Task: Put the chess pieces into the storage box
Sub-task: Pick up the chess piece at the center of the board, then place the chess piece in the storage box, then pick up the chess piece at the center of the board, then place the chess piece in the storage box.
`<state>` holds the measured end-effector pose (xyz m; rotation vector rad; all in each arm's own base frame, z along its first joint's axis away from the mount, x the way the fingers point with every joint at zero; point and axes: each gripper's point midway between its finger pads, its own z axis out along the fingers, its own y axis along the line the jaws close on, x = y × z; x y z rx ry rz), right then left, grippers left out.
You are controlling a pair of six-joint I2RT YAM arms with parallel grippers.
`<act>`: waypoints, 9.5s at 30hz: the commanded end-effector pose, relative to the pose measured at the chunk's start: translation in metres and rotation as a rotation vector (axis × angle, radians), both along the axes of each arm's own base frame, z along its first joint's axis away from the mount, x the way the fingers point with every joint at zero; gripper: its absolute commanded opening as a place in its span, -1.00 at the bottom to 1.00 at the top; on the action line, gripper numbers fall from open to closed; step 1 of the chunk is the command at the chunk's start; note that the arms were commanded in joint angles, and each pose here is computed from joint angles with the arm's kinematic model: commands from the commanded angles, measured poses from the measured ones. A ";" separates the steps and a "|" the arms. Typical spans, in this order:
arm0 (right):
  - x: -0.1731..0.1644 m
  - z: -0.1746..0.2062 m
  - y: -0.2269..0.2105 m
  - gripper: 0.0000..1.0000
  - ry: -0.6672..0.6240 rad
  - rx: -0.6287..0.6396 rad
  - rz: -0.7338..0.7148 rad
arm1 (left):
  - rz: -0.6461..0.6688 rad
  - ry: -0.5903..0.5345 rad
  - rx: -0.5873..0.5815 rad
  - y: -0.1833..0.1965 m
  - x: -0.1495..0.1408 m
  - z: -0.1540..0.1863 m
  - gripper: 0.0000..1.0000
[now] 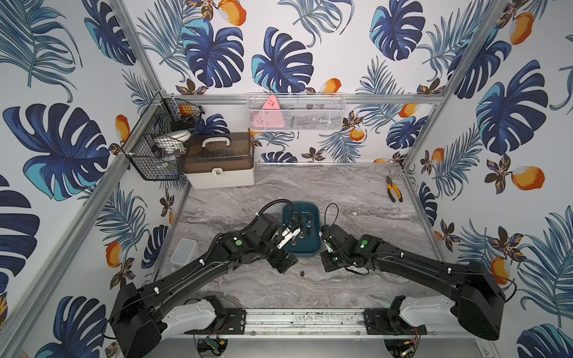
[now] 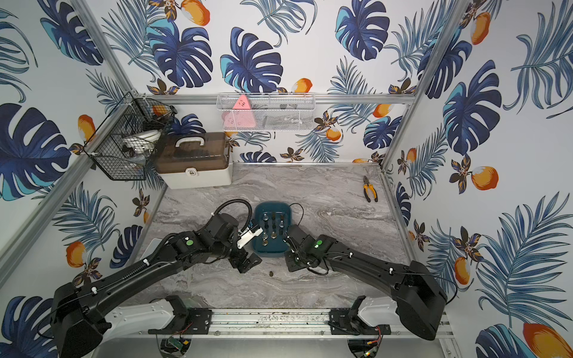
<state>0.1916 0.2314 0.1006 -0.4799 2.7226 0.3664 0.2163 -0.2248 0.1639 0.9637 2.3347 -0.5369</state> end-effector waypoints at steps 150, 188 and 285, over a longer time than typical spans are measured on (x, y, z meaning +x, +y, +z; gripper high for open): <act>-0.017 -0.062 0.083 -0.32 0.057 -0.095 0.315 | -0.046 -0.069 -0.131 0.012 -0.028 0.033 0.92; -0.025 -0.071 0.082 -0.63 0.069 -0.134 0.329 | -0.012 -0.058 -0.100 0.014 -0.021 0.025 0.94; 0.127 -0.072 0.050 -0.74 0.007 -0.197 0.033 | 0.032 -0.076 -0.033 0.021 -0.008 0.017 0.98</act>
